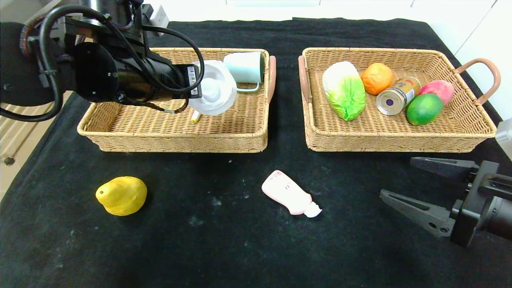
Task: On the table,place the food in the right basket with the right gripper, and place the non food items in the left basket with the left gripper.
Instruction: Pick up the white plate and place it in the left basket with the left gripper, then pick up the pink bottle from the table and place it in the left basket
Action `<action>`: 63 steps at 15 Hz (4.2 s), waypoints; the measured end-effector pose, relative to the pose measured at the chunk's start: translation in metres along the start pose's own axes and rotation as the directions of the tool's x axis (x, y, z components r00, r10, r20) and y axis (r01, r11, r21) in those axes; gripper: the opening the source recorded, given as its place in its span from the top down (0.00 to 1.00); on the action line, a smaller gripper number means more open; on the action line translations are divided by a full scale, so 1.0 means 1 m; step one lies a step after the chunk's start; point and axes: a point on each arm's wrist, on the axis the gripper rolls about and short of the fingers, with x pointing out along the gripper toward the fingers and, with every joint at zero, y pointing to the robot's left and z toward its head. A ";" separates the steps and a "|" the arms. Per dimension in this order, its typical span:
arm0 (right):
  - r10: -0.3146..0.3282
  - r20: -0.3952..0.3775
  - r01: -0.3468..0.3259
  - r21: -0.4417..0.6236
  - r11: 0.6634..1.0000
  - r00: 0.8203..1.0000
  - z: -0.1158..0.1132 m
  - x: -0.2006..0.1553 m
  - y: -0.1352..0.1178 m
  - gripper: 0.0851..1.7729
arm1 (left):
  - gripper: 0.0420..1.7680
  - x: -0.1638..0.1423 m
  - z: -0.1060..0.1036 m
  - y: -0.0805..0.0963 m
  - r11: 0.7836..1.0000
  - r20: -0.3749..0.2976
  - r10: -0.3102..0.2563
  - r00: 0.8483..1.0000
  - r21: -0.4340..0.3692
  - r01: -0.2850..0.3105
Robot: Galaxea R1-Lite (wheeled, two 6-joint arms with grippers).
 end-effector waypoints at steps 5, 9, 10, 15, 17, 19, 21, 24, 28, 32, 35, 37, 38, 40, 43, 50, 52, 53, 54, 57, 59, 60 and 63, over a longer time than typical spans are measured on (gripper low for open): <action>-0.001 0.001 0.001 0.000 1.000 1.000 0.000 0.000 0.000 0.04 | 0.95 0.026 -0.005 0.002 1.000 0.000 0.022 1.000 -0.001 -0.022; -0.001 -0.002 0.001 0.000 1.000 1.000 0.000 0.000 0.000 0.04 | 0.91 0.030 -0.006 0.004 0.999 -0.003 0.032 0.999 0.002 -0.032; -0.001 -0.002 0.001 0.000 1.000 1.000 0.000 0.000 0.000 0.04 | 0.81 0.031 -0.006 0.005 0.999 -0.004 0.033 0.999 0.007 -0.033; 0.000 -0.007 0.000 0.001 1.000 1.000 -0.001 0.001 0.000 0.04 | 0.45 0.030 -0.005 0.005 0.999 -0.001 0.032 0.999 0.014 -0.032; 0.000 -0.010 0.000 0.001 1.000 1.000 -0.002 0.002 -0.001 0.04 | 0.35 0.028 -0.005 0.005 0.999 -0.001 0.031 1.000 0.013 -0.031; 0.000 -0.012 0.000 0.002 1.000 1.000 -0.002 0.002 -0.001 0.04 | 0.28 0.024 -0.004 0.005 1.000 -0.003 0.028 1.000 0.011 -0.028; 0.001 -0.014 -0.001 0.002 1.000 1.000 -0.002 0.003 -0.001 0.04 | 0.22 0.018 -0.006 0.003 1.000 -0.009 0.022 1.000 0.006 -0.022; 0.001 -0.013 -0.001 0.002 1.000 1.000 -0.002 0.003 -0.001 0.04 | 0.16 0.004 -0.016 -0.005 1.000 -0.040 -0.003 0.999 0.022 0.004; 0.001 -0.008 -0.001 -0.002 1.000 1.000 -0.001 0.002 0.000 0.04 | 0.11 -0.025 -0.039 -0.017 0.998 -0.101 -0.035 0.994 0.057 0.041; -0.003 0.013 0.003 -0.006 1.000 1.000 0.002 -0.002 0.000 0.04 | 0.08 -0.059 -0.060 -0.040 0.995 -0.138 -0.081 0.987 0.047 0.088; -0.007 0.031 0.007 -0.010 1.000 0.999 0.006 -0.006 0.000 0.04 | 0.06 -0.074 -0.070 -0.057 0.988 -0.160 -0.138 0.978 0.053 0.148; -0.012 0.042 0.012 -0.012 1.000 0.999 0.008 -0.009 0.000 0.04 | 0.06 -0.081 -0.075 -0.070 0.979 -0.170 -0.178 0.969 0.068 0.192; -0.017 0.044 0.017 -0.013 1.000 0.999 0.008 -0.010 -0.001 0.04 | 0.05 -0.083 -0.078 -0.077 0.974 -0.177 -0.198 0.964 0.075 0.214; -0.027 0.053 0.028 -0.014 1.000 0.998 0.010 -0.011 -0.002 0.04 | 0.05 -0.087 -0.086 -0.093 0.962 -0.196 -0.234 0.952 0.097 0.256; -0.043 0.071 0.044 -0.017 0.999 0.997 0.014 -0.016 -0.004 0.04 | 0.04 -0.085 -0.101 -0.114 0.950 -0.226 -0.235 0.945 0.154 0.273; -0.050 0.129 0.054 -0.028 0.998 0.990 0.024 -0.033 -0.017 0.04 | 0.04 -0.080 -0.108 -0.118 0.779 -0.273 -0.292 0.917 0.488 0.393; -0.067 0.144 0.072 -0.031 0.997 0.987 0.027 -0.038 -0.018 0.04 | 0.04 -0.076 -0.105 -0.114 0.693 -0.305 -0.375 0.875 0.535 0.483; -0.071 0.152 0.077 -0.034 0.996 0.986 0.029 -0.041 -0.018 0.04 | 0.04 -0.074 -0.102 -0.111 0.652 -0.317 -0.412 0.855 0.553 0.519; -0.075 0.159 0.081 -0.036 0.996 0.984 0.030 -0.043 -0.018 0.04 | 0.04 -0.072 -0.099 -0.109 0.604 -0.324 -0.448 0.833 0.577 0.549; -0.080 0.124 0.083 -0.021 0.996 0.989 0.031 -0.049 -0.017 0.04 | 0.04 -0.066 -0.097 -0.099 0.497 -0.400 -0.494 0.772 0.599 0.628; -0.090 0.097 0.091 -0.010 0.996 0.991 0.035 -0.058 -0.015 0.04 | 0.04 -0.066 -0.098 -0.095 0.443 -0.454 -0.484 0.748 0.610 0.657; -0.096 0.096 0.098 -0.008 0.995 0.991 0.038 -0.063 -0.015 0.04 | 0.03 -0.066 -0.095 -0.096 0.433 -0.450 -0.494 0.744 0.615 0.659; -0.153 0.130 0.157 -0.017 0.988 0.980 0.047 -0.074 -0.019 0.04 | 0.03 -0.058 -0.086 -0.101 0.403 -0.423 -0.503 0.753 0.656 0.638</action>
